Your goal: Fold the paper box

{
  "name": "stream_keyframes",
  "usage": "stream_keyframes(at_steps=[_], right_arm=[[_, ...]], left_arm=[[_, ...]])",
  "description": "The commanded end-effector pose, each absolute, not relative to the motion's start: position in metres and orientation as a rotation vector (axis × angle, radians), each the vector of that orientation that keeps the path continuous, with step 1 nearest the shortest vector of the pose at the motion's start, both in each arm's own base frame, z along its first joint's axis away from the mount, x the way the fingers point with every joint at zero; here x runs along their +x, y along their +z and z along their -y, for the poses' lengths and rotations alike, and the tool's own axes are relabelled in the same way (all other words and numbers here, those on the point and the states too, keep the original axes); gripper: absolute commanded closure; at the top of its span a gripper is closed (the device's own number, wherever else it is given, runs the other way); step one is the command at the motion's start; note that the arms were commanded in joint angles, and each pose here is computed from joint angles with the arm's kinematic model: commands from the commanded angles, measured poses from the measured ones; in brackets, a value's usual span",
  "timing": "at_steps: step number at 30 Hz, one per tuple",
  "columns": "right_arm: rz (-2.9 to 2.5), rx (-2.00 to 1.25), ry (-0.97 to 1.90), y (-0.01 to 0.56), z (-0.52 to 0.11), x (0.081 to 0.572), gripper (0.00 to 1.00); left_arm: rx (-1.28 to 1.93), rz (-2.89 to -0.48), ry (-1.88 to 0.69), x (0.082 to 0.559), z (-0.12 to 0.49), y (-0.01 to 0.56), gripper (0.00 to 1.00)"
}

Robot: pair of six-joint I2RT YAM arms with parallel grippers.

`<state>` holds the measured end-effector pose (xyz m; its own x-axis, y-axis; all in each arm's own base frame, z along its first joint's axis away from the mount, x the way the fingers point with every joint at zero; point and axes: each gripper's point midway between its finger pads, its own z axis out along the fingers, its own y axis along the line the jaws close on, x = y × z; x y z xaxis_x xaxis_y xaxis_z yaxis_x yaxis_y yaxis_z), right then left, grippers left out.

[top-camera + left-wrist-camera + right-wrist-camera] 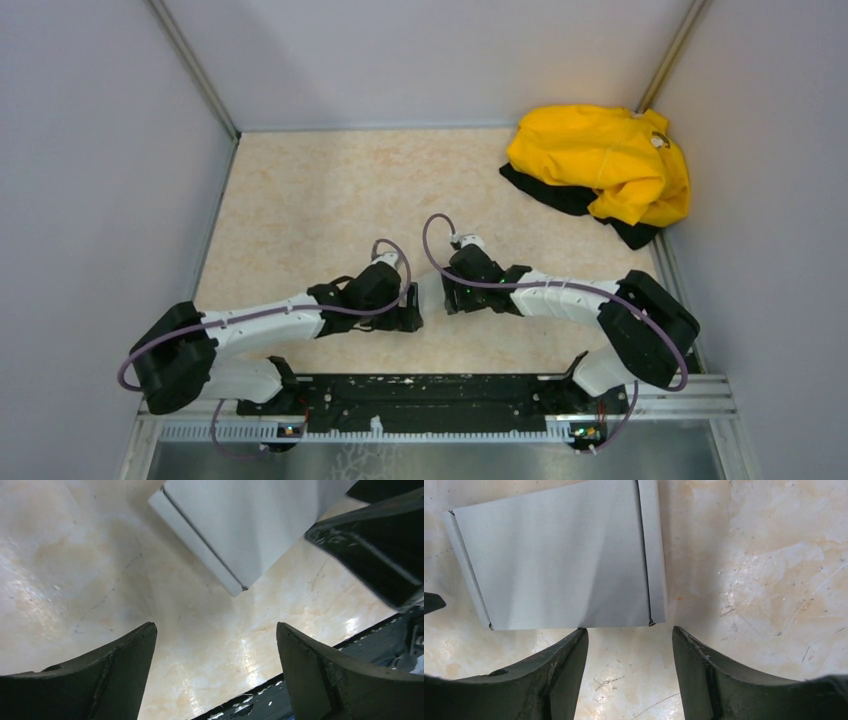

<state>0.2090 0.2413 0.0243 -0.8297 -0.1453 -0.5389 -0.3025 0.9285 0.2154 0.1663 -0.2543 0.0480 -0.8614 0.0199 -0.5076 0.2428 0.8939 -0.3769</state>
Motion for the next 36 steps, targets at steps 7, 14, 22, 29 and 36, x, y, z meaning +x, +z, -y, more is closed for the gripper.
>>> stream_keyframes(at_steps=[7, 14, 22, 29, 36], right_arm=[[-2.516, -0.473, 0.412, 0.042, -0.241, 0.217, 0.36], [-2.521, -0.500, 0.375, 0.043, -0.229, 0.223, 0.43], [-2.507, -0.464, 0.451, 0.051, -0.238, 0.238, 0.51], [-2.489, -0.443, 0.432, 0.051, -0.249, 0.260, 0.50], [-2.500, -0.421, 0.452, 0.043, -0.256, 0.272, 0.48]], left_arm=[[0.208, -2.668, -0.466, 0.147, 0.258, 0.004, 0.18], [0.149, -2.649, -0.341, 0.174, 0.260, -0.011, 0.20], [0.043, -2.638, -0.291, 0.200, 0.245, -0.015, 0.33], [-0.009, -2.624, -0.254, 0.225, 0.219, -0.010, 0.33], [-0.028, -2.602, -0.236, 0.256, 0.206, -0.008, 0.31]])
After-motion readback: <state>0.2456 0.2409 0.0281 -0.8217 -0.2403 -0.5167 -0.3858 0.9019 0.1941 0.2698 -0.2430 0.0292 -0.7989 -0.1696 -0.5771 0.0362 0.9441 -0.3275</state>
